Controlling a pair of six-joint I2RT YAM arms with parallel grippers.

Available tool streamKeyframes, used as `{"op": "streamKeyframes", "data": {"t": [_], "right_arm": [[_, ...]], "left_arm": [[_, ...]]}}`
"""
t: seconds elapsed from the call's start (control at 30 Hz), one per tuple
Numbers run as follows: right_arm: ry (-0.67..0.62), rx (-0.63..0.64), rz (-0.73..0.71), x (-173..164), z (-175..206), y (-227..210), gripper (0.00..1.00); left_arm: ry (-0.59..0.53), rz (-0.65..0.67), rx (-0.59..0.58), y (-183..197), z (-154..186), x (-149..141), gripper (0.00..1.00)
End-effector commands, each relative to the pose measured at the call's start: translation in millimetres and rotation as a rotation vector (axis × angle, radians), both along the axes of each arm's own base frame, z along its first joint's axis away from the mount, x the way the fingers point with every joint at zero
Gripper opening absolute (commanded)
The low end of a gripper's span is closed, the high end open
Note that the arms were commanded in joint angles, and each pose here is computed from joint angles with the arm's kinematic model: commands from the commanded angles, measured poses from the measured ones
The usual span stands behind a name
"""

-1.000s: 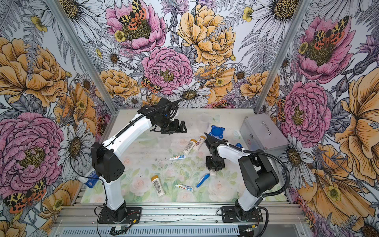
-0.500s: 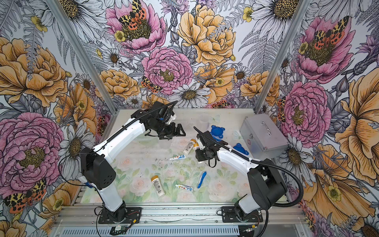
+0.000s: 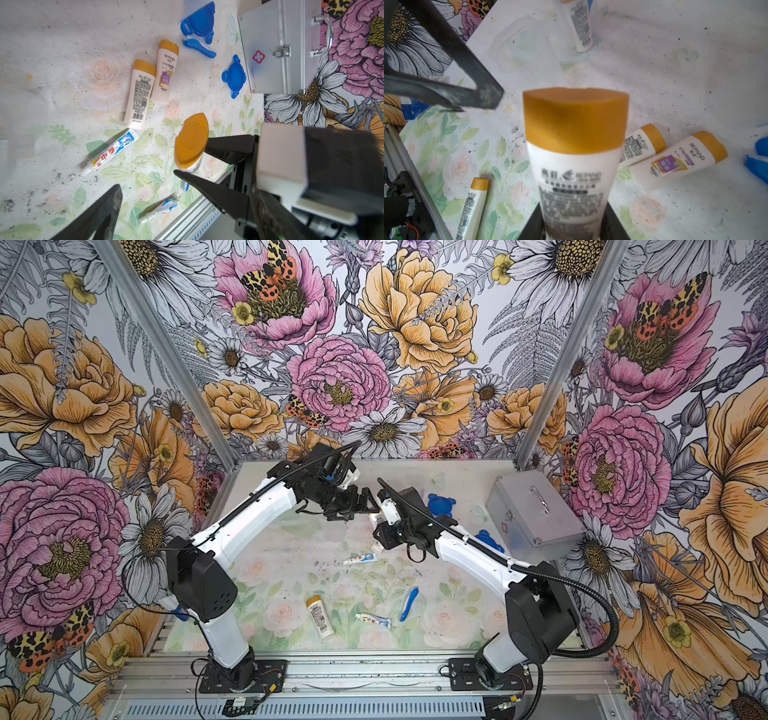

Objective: Pack away toiletry kits
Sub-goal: Pick up the toiletry item from the center of the board.

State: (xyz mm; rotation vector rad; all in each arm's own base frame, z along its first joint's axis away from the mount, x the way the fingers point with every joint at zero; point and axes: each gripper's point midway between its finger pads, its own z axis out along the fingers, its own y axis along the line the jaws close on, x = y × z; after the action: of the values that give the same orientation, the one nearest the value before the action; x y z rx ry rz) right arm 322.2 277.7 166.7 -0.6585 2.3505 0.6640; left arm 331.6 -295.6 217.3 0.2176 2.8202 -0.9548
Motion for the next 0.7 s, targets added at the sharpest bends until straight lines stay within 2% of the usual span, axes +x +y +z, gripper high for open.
{"op": "streamKeyframes", "data": {"t": [0.0, 0.2, 0.4, 0.6, 0.67], "right_arm": [[-0.118, 0.112, 0.134, -0.4, 44.0, 32.1, 0.24], [-0.122, 0.125, 0.146, -3.9, 47.4, 32.5, 0.24], [-0.124, 0.144, 0.179, -6.7, 52.6, 39.3, 0.25], [-0.129, 0.142, 0.177, -4.3, 52.7, 42.4, 0.26], [-0.123, 0.153, 0.164, 0.0, 52.7, 42.8, 0.26]], "left_arm": [[0.002, 0.015, -0.012, -10.0, -9.9, 12.0, 0.91], [0.003, 0.09, -0.042, 5.0, -11.0, 23.4, 0.84], [-0.016, 0.069, -0.068, -2.6, -8.0, 28.7, 0.78], [-0.006, 0.059, -0.082, -10.8, -8.5, 26.2, 0.48], [-0.005, 0.067, -0.082, -6.7, -8.1, 24.6, 0.42]]}}
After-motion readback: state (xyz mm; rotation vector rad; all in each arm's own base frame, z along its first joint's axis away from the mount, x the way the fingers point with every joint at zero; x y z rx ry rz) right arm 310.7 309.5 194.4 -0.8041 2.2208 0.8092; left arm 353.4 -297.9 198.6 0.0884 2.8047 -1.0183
